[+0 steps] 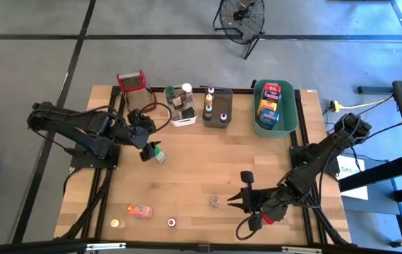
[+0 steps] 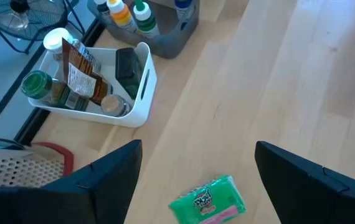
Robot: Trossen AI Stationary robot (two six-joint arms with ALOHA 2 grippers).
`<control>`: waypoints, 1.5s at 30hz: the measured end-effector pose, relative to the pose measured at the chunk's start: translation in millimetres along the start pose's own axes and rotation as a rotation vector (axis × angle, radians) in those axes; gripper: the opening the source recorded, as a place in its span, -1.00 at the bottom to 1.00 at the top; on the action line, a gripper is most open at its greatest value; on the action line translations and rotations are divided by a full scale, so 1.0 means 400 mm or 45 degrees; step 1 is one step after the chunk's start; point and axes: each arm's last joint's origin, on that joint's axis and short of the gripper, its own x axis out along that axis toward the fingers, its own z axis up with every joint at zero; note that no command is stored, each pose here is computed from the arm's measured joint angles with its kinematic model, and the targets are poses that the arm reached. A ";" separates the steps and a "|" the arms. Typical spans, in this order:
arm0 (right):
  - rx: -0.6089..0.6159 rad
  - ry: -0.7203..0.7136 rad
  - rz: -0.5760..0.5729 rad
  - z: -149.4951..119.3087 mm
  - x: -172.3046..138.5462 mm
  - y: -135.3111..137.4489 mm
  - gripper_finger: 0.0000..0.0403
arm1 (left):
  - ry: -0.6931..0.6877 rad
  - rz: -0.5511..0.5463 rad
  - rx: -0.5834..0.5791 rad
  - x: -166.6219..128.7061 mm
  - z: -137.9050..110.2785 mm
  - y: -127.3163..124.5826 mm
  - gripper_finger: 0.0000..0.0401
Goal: Pick & Place Kitchen Items
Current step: Put the pink coloring bottle into the black transparent bin
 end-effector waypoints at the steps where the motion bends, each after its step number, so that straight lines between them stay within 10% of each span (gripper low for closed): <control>1: -0.020 0.001 -0.001 0.000 0.000 0.000 -0.71 | 0.000 0.000 0.000 0.000 0.000 0.000 0.54; 25: -0.024 0.063 0.019 0.035 -0.038 -0.002 -0.52 | 0.001 0.001 0.000 0.000 0.000 0.000 0.54; 34: 0.297 0.383 -0.177 0.081 -0.126 -0.045 -0.09 | 0.001 0.001 0.000 0.000 0.000 0.000 0.54; 45: 0.825 0.968 -0.354 0.017 -0.148 -0.085 -0.06 | 0.001 0.001 0.000 0.001 0.000 0.000 0.54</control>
